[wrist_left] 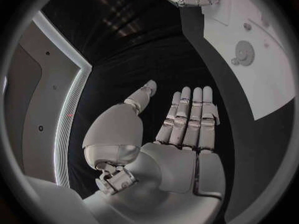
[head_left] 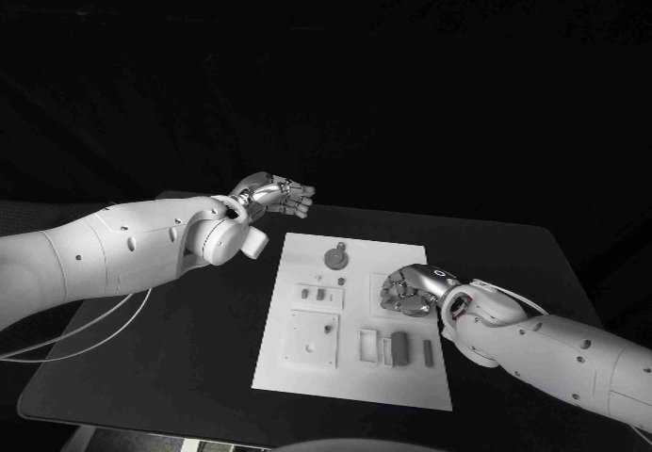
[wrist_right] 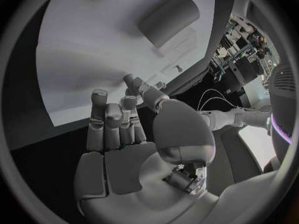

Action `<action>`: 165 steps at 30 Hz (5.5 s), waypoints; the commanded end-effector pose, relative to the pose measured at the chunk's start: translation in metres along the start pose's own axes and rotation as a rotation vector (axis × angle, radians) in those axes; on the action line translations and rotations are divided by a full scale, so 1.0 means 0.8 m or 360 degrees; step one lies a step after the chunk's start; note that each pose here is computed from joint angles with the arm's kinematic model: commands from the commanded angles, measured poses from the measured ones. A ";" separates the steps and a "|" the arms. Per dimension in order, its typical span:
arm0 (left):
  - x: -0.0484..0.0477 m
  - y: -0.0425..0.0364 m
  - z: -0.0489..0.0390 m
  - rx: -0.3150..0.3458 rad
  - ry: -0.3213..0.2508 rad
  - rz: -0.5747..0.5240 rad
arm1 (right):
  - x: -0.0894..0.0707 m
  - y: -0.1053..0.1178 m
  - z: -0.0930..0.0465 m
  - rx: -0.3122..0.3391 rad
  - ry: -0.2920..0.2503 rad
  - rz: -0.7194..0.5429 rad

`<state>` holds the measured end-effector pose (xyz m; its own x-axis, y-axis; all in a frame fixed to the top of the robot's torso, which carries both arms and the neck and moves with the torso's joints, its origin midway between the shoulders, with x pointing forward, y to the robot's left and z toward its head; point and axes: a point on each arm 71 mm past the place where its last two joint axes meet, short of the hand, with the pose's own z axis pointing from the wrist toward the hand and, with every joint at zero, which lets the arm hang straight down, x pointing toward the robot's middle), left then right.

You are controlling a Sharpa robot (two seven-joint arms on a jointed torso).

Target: Assemble the parts on the task board

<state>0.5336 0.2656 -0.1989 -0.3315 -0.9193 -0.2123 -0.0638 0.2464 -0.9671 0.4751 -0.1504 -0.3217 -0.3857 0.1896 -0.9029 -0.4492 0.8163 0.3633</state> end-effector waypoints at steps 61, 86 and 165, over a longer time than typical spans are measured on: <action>0.008 -0.0049 0.011 0.0025 0.0009 0.0009 | 0.013 0.161 0.012 -0.0486 0.0131 0.0093; 0.017 -0.0077 0.016 0.0033 0.0027 0.0007 | 0.055 0.181 0.018 -0.0528 0.0200 -0.0031; 0.019 -0.0077 0.018 0.0027 0.0031 0.0003 | 0.080 0.182 0.023 -0.0511 0.0238 -0.0105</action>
<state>0.5422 0.2475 -0.1997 -0.3456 -0.9133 -0.2157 -0.0546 0.2491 -0.9669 0.4006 -0.0084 -0.3290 -0.4533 0.0485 -0.8900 -0.6978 0.6019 0.3882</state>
